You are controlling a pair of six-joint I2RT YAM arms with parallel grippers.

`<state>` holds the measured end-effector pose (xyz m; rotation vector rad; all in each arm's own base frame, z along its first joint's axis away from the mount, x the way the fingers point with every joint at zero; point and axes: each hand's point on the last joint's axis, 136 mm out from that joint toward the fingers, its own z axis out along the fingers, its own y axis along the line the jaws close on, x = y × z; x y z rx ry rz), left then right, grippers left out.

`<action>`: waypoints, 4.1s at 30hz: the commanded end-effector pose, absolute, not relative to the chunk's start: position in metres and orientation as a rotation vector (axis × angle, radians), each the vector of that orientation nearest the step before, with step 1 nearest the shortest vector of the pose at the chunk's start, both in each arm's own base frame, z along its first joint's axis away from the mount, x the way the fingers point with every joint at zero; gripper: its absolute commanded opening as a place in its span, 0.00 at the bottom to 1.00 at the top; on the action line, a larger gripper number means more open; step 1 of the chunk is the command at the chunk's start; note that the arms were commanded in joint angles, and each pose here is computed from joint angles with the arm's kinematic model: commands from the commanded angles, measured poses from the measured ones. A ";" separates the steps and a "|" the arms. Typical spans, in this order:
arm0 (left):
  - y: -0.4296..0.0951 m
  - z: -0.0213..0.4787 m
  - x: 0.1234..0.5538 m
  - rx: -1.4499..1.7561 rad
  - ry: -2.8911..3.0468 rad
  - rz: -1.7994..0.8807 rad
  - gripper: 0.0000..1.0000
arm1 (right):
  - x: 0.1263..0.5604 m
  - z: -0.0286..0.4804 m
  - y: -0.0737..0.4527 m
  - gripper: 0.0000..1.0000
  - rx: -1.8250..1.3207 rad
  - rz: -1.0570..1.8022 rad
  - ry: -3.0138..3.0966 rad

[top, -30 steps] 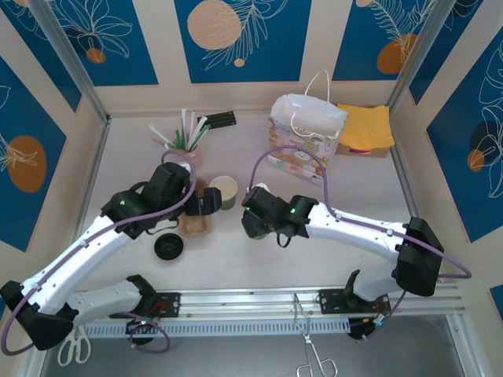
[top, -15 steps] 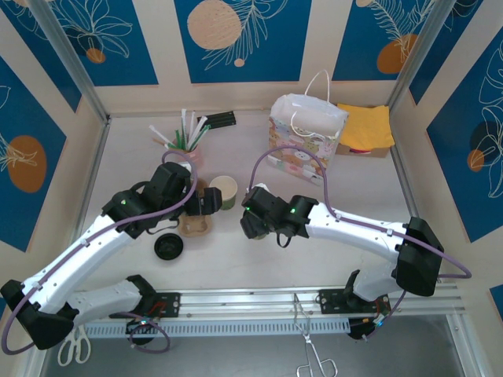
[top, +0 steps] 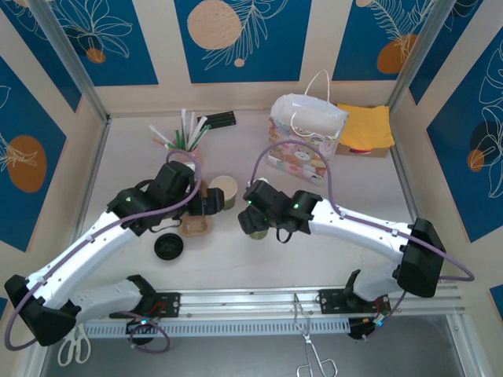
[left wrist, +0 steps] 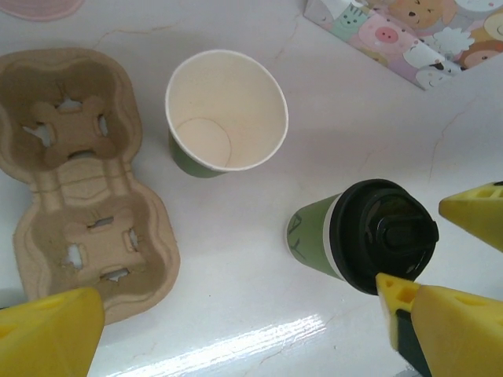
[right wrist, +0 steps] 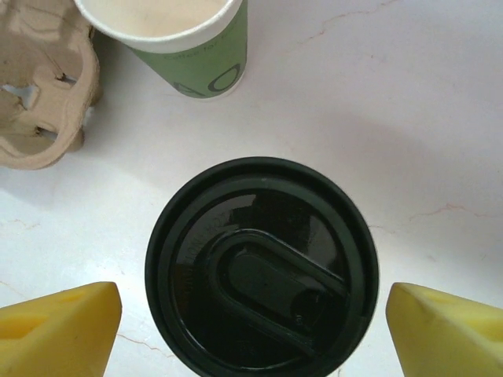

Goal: Pack the takeout coffee

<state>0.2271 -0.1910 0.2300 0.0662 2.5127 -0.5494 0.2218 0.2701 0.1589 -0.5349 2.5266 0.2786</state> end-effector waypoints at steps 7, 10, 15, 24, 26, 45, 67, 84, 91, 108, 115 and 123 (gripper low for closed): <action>-0.231 0.209 0.224 0.066 2.584 -0.725 0.98 | 0.218 0.178 0.243 0.81 -0.282 0.559 2.592; -0.244 0.198 0.222 0.060 2.625 -0.752 0.94 | 0.217 0.175 0.234 0.78 -0.201 0.648 2.608; -0.263 0.182 0.219 0.048 2.671 -0.798 0.83 | 0.214 0.169 0.223 0.69 -0.092 0.757 2.632; -0.290 0.165 0.217 0.100 2.739 -0.846 0.72 | 0.208 0.161 0.224 0.63 -0.047 0.877 2.663; -0.292 0.160 0.216 0.105 2.752 -0.836 0.71 | 0.207 0.161 0.228 0.63 -0.066 0.898 2.667; -0.302 0.148 0.217 0.123 2.760 -0.884 0.62 | 0.208 0.145 0.242 0.63 -0.121 0.881 2.738; -0.284 0.116 0.212 0.121 2.829 -0.743 0.50 | 0.208 0.131 0.243 0.63 -0.133 0.849 2.790; -0.277 0.098 0.204 0.134 2.879 -0.703 0.49 | 0.201 0.110 0.239 0.60 -0.145 0.805 2.853; -0.274 0.091 0.200 0.136 2.899 -0.685 0.49 | 0.196 0.102 0.235 0.61 -0.149 0.778 2.879; -0.271 0.088 0.195 0.148 2.908 -0.687 0.47 | 0.188 0.094 0.231 0.60 -0.173 0.753 2.918; -0.266 0.081 0.192 0.150 2.925 -0.658 0.47 | 0.182 0.083 0.225 0.60 -0.171 0.720 2.948; -0.266 0.077 0.192 0.156 2.937 -0.641 0.47 | 0.182 0.081 0.224 0.60 -0.166 0.700 2.954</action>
